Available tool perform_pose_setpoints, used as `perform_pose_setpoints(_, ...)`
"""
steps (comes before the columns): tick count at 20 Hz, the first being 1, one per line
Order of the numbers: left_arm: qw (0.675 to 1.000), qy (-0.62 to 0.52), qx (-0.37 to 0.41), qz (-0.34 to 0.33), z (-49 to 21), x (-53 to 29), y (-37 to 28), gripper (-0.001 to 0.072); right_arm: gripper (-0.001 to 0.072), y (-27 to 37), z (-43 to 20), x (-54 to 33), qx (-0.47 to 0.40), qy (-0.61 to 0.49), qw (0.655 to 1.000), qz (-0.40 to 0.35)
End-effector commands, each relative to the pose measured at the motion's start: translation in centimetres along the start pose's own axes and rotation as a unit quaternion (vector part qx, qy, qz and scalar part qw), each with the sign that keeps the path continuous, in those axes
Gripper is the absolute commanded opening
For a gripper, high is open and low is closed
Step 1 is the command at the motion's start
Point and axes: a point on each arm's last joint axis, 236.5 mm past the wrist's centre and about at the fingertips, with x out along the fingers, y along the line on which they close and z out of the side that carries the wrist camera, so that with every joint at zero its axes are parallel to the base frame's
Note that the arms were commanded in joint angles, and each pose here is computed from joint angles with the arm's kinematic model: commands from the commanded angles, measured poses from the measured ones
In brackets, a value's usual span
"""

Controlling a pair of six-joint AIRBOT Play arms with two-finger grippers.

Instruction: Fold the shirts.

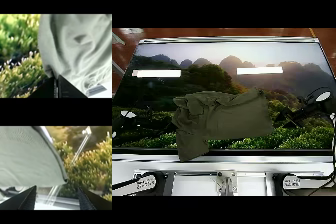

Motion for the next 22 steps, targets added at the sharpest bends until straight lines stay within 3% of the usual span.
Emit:
perform_pose_setpoints(1, 1.000, -0.016, 0.017, -0.002, 0.2, -1.0, -0.9, 0.0041, 0.0652, -0.9, -0.7, 2.7, 0.021, 0.007, 1.000, 0.004)
perform_pose_setpoints(8, 1.000, -0.015, 0.021, -0.005, 0.0, -1.3, -1.3, 0.0041, 0.0648, 0.3, -1.3, 6.0, -0.003, 0.008, 1.000, -0.013)
perform_pose_setpoints(9, 1.000, -0.016, 0.022, -0.005, 0.0, -1.4, -1.3, 0.0041, 0.0561, 0.8, -1.1, 6.4, -0.012, 0.002, 1.000, -0.018)
perform_pose_setpoints(10, 1.000, -0.017, 0.023, -0.005, 0.1, -1.4, -1.3, 0.0041, 0.0419, 1.2, -0.8, 6.7, -0.015, -0.004, 1.000, -0.021)
perform_pose_setpoints(14, 0.998, -0.044, 0.046, -0.006, 1.9, -3.0, -2.6, 0.0039, 0.0063, 3.2, -0.6, 5.7, -0.019, -0.010, 1.000, -0.002)
perform_pose_setpoints(17, 0.985, -0.134, 0.112, -0.008, 5.1, -8.6, -7.1, 0.0038, 0.0062, 6.9, 0.9, 0.2, -0.094, -0.077, 0.993, 0.012)
perform_pose_setpoints(19, 0.957, -0.232, 0.175, -0.012, 6.8, -15.6, -12.6, 0.0038, 0.0062, 11.7, 1.6, -6.8, -0.195, -0.169, 0.966, 0.025)
perform_pose_setpoints(20, 0.933, -0.286, 0.217, -0.014, 7.0, -19.9, -16.0, 0.0039, 0.0062, 14.8, 1.3, -11.5, -0.253, -0.231, 0.939, 0.032)
perform_pose_setpoints(22, 0.850, -0.429, 0.305, -0.016, 5.2, -31.1, -24.0, 0.0039, 0.0062, 20.7, -1.2, -22.5, -0.330, -0.373, 0.867, 0.031)
